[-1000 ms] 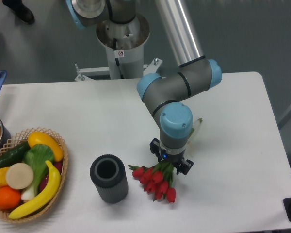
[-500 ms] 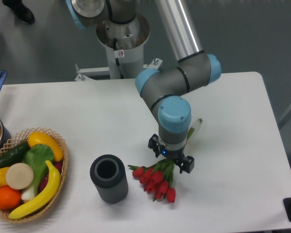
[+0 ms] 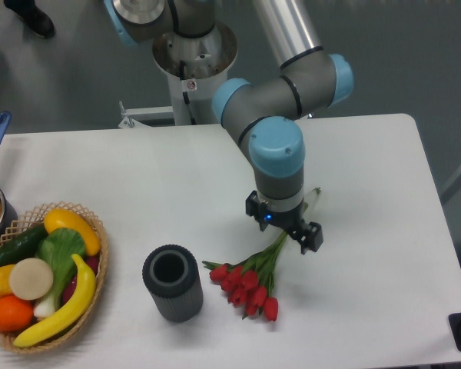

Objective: Place the flowers on the table
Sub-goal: 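Lift the open gripper up away from the tulips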

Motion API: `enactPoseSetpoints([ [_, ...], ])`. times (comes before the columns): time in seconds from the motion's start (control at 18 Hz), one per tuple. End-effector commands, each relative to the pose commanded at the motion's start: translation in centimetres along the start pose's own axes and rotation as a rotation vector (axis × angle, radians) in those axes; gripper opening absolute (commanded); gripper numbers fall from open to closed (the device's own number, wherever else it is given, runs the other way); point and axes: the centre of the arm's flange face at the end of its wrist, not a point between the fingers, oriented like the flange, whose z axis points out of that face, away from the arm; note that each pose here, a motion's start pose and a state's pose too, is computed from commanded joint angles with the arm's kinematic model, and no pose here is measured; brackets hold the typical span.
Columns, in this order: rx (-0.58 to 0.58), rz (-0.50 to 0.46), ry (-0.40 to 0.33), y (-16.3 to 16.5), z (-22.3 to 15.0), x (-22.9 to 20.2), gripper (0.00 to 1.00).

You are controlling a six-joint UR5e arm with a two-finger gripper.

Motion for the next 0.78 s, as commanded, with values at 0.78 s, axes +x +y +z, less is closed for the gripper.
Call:
enactPoseSetpoints([
  [0.78,-0.009,0.135,0.066,6.2,-2.1,-2.8,1.00],
])
